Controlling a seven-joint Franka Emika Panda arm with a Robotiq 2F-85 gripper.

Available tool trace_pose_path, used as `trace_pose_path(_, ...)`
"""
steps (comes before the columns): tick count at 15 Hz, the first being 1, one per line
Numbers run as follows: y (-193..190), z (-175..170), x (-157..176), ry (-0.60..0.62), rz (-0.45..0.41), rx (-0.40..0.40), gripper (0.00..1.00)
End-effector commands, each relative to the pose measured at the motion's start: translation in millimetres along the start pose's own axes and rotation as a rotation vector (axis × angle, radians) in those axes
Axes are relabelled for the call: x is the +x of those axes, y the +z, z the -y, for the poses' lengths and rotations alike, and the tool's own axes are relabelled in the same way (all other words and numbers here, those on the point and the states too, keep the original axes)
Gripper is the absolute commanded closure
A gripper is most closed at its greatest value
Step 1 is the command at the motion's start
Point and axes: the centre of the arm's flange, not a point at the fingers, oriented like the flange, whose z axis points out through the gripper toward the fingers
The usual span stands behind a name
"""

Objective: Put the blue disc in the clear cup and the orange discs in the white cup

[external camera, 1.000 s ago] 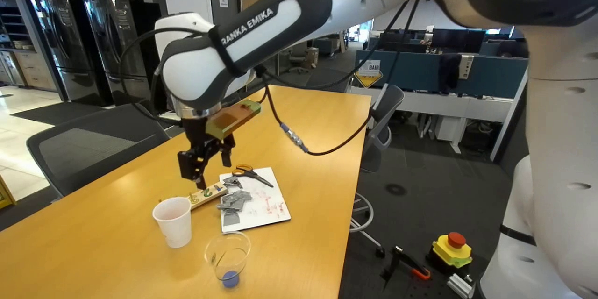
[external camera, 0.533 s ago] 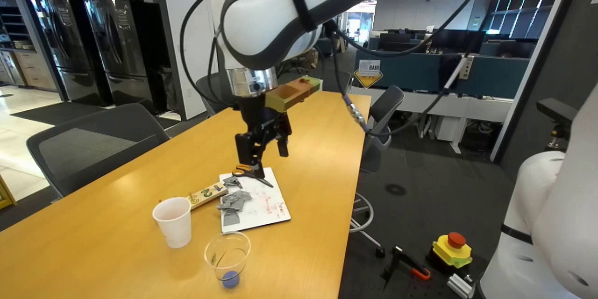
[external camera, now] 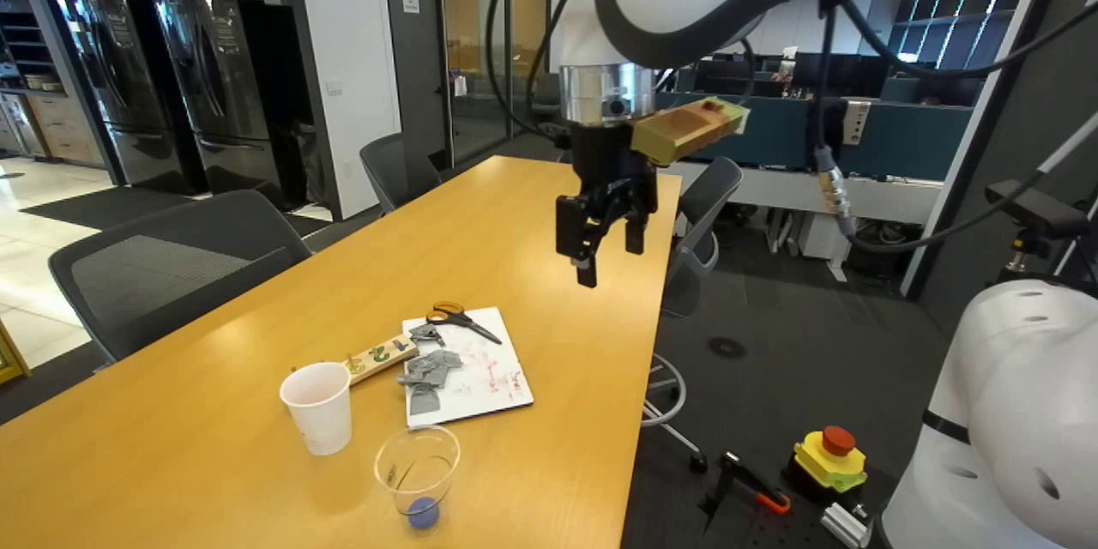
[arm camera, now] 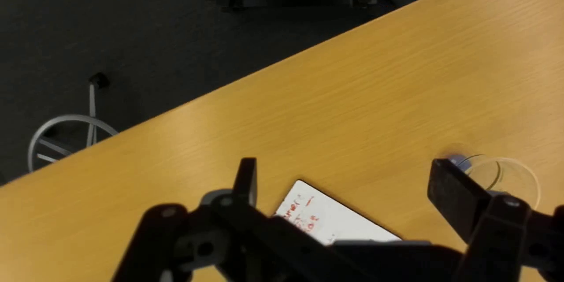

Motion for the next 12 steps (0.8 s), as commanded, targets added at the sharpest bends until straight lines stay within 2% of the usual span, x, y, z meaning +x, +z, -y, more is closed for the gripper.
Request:
trace_pose_path(1,-7.2,-37.3,-46.1,0.167,-0.057,0.016,0.0)
trace_pose_path(5,-4.1,-62.4,-67.8,0.062,-0.051,0.06,0.0)
trace_pose_path(12,2.8,-81.3,-86.5,0.005,-0.029,0.08,0.0)
